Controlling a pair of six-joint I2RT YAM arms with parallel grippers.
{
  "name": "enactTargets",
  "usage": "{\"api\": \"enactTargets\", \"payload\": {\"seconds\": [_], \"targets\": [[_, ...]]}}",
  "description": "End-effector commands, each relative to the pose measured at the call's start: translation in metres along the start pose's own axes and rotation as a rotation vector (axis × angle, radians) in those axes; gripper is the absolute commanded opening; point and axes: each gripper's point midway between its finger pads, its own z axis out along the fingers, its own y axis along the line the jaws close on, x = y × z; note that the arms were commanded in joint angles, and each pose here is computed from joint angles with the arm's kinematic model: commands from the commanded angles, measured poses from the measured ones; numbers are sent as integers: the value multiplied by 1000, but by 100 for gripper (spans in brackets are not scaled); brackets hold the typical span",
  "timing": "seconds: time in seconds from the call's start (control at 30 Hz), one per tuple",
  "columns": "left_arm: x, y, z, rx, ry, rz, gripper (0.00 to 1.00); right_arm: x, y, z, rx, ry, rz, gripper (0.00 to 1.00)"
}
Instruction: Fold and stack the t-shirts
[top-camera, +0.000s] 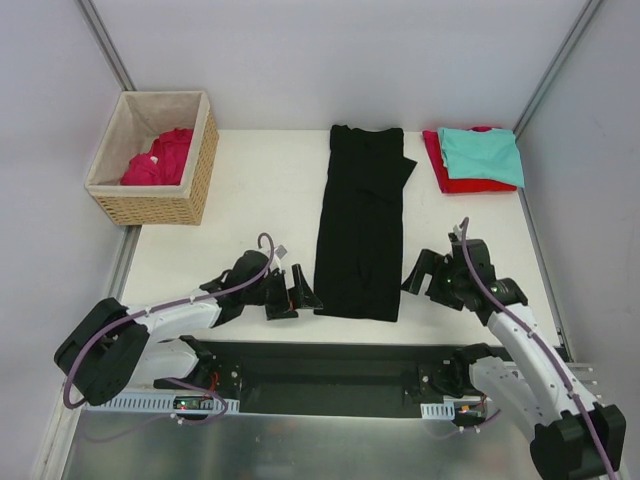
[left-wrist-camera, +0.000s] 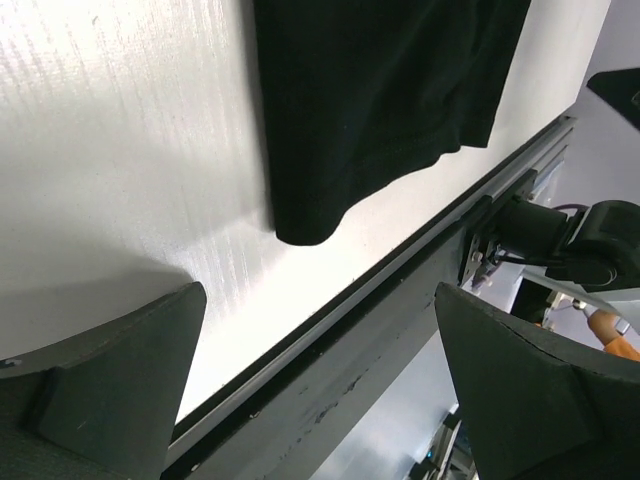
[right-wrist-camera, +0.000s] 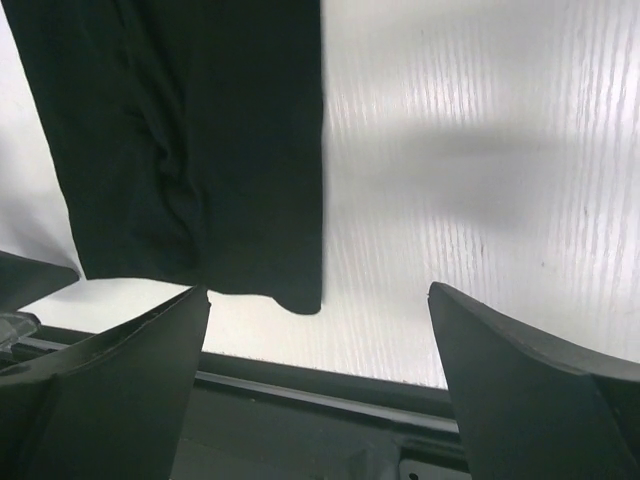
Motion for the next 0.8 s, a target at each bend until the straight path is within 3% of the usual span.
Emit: {"api": "enactTargets", "payload": {"seconds": [0.0,0.17,0.23,0.57,0.67,0.77], "targets": [[-2,-13,-2,73,-26,4,99,24,-16,-3,51,15,41,93],[3,-3,4,96,-25,-7,99,48,-17,11,37,82,58,84],[6,4,9,91,-17,-19,99,59,-15,18,37,120,48,74],[11,13,33,121,35,-61,99,62,-4,36,67,120,15,73],[11,16,37,118,41,-72,99,61,-3,38,71,112,14,62],[12,18,38,113,48,-76,99,59,-2,40,76,101,15,59]]}}
